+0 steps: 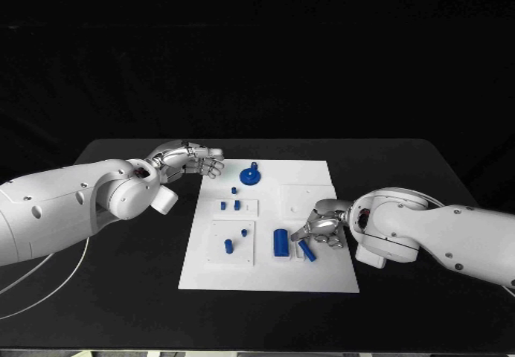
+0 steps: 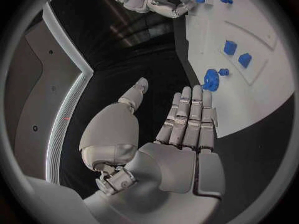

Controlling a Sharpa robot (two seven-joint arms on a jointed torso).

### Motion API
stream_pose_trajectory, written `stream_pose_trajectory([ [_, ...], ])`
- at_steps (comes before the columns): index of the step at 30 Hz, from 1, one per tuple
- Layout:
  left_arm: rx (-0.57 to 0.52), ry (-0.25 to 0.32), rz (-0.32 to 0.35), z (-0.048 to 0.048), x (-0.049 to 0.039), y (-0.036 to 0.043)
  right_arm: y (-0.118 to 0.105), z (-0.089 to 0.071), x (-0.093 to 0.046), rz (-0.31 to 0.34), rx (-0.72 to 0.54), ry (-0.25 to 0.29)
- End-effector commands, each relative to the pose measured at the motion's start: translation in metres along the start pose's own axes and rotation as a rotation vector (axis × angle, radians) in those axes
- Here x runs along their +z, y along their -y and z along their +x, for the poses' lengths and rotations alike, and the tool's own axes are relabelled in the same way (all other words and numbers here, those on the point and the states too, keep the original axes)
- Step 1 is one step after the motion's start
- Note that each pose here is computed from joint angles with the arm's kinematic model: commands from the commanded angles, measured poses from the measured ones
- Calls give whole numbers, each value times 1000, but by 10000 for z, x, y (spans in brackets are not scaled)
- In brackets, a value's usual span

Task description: Assemble the parts on the task board

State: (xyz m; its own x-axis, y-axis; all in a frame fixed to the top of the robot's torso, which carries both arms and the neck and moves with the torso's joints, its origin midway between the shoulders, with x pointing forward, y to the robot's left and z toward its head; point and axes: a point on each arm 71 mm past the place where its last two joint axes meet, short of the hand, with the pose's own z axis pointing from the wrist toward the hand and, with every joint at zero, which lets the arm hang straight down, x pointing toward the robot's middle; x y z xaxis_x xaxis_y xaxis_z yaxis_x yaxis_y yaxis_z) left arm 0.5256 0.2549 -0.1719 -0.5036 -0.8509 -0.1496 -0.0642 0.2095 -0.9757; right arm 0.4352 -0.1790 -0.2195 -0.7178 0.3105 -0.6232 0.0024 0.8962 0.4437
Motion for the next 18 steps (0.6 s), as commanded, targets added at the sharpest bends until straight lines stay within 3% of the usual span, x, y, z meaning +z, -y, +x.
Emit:
stream_pose_trajectory([
  [1, 3, -17, 5, 19, 1, 12, -1, 23, 7, 18, -47, -7],
  [18, 5, -18, 1, 15, -3, 8, 28, 12, -1, 14, -60, -7],
])
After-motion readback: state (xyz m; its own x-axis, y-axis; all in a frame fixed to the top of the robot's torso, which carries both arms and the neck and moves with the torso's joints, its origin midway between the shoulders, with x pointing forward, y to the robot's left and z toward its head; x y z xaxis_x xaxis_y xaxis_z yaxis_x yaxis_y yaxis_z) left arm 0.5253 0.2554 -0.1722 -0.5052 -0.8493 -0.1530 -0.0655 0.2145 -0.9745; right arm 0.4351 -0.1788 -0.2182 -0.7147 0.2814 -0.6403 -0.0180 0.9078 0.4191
